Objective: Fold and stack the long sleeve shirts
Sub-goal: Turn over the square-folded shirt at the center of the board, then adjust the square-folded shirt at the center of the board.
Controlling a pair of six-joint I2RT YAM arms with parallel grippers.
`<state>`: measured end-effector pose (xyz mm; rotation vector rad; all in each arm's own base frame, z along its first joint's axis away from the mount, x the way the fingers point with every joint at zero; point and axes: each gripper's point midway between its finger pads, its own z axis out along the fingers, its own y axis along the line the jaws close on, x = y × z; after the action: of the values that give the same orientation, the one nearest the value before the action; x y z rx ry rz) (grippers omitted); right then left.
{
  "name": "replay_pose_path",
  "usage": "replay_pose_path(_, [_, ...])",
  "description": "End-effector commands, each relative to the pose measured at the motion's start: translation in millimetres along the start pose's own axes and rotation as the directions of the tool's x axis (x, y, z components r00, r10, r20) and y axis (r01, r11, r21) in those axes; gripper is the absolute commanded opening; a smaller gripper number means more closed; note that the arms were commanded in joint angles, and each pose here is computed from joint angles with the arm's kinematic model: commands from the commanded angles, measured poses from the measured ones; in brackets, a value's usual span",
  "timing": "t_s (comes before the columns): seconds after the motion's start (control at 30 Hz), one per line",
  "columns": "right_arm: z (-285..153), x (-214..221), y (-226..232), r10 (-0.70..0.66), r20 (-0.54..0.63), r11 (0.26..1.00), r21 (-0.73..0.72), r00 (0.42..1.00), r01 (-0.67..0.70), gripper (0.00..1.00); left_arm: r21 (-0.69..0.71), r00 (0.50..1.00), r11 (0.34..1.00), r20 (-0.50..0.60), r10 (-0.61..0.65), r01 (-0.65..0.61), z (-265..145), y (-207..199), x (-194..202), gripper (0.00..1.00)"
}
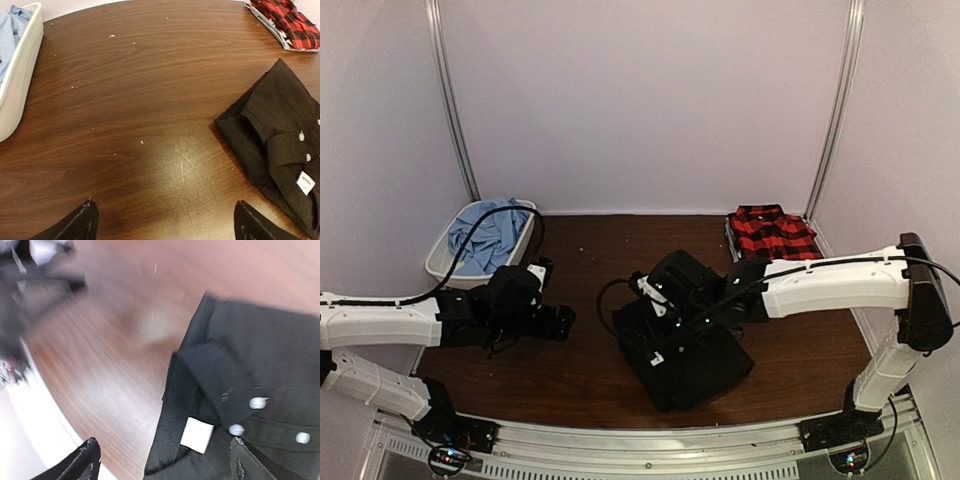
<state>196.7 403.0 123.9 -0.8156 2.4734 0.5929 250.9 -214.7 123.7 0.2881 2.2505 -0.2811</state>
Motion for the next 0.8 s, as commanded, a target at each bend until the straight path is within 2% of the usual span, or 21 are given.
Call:
replay_pose_path(0.0, [-29, -11, -41, 0.091, 0.086, 0.995, 0.038, 0.992, -0.095, 0.91, 0.162, 0.998, 0.985, -0.003, -0.057, 0.057, 5, -30, -1, 0.98])
replay_pose_path(0.2, [-44, 18, -136, 0.268, 0.123, 0.945, 0.163, 0.956, -0.285, 0.94, 0.351, 0.994, 0.930, -0.037, -0.106, 0.113, 9, -67, 1, 0.98])
replay_pose_path(0.3, [-46, 36, -159, 0.335, 0.131, 0.923, 0.151, 0.933, -0.353, 0.95, 0.410, 0.991, 0.902, -0.062, -0.121, 0.136, 14, -82, 3, 0.98])
replay_pose_path(0.5, [-34, 81, -165, 0.411, 0.071, 0.904, 0.097, 0.909, -0.416, 0.95, 0.513, 0.980, 0.838, -0.152, -0.128, 0.189, 27, -110, 18, 0.98])
replay_pose_path(0.63, [-23, 104, -146, 0.456, 0.026, 0.890, -0.022, 0.890, -0.455, 0.93, 0.537, 0.971, 0.814, -0.201, -0.133, 0.222, 39, -123, 26, 0.98])
replay_pose_path(0.77, [-17, 122, -124, 0.440, -0.013, 0.896, -0.064, 0.898, -0.440, 0.91, 0.535, 0.956, 0.805, -0.263, -0.131, 0.257, 56, -135, 35, 0.97])
